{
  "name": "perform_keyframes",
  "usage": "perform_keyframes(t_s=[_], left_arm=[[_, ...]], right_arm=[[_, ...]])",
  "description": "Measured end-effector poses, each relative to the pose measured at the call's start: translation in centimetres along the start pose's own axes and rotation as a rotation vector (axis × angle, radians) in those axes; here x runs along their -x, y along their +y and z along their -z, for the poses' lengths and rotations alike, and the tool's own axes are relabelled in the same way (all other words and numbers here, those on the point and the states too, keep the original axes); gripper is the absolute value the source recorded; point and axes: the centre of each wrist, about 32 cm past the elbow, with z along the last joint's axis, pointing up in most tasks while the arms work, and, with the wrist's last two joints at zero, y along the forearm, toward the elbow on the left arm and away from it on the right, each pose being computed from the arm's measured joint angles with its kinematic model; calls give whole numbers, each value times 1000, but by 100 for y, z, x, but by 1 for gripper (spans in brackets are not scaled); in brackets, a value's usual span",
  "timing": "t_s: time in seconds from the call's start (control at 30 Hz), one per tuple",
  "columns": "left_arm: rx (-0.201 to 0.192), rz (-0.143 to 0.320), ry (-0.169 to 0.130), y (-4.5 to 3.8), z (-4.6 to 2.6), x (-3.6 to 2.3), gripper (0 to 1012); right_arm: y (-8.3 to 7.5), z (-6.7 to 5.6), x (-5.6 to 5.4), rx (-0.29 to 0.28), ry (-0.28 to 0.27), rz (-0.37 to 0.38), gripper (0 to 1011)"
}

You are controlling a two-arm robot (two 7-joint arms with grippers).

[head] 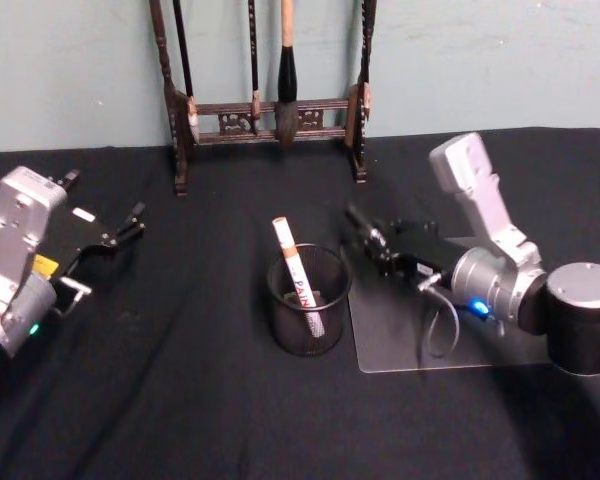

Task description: Pick up the water-based marker from the table and place it into the pen holder.

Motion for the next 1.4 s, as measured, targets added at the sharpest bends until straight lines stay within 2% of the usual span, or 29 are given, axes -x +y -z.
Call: perform_keyframes(t_s=[0.03, 0.2, 0.33, 0.37, 0.57, 0.73, 0.87, 1.13, 1.4], left_arm=[[0, 0, 0, 0, 0, 0, 1001], [0, 0, 0, 0, 0, 0, 1001], [0, 0, 0, 0, 0, 0, 1001], [0, 0, 0, 0, 0, 0, 1001], [0, 0, 0, 0, 0, 0, 1001], [0, 0, 0, 0, 0, 0, 1001], [0, 0, 0, 0, 0, 0, 1001], [0, 0, 0, 0, 0, 0, 1001], [0, 0, 0, 0, 0, 0, 1001]], right_arm=[[-15, -2, -10, -22, 1, -3, 241], [-107, 1, -63, -204, 5, -37, 241], [-131, 5, -85, -295, 9, -54, 241], [-136, 4, -89, -334, 13, -66, 241], [-124, -2, -69, -454, 25, -135, 241], [-85, -4, -13, -513, 39, -212, 241], [-42, 3, 37, -535, 50, -266, 241], [92, 47, 130, -532, 56, -351, 241], [213, 115, 196, -507, 75, -388, 241]])
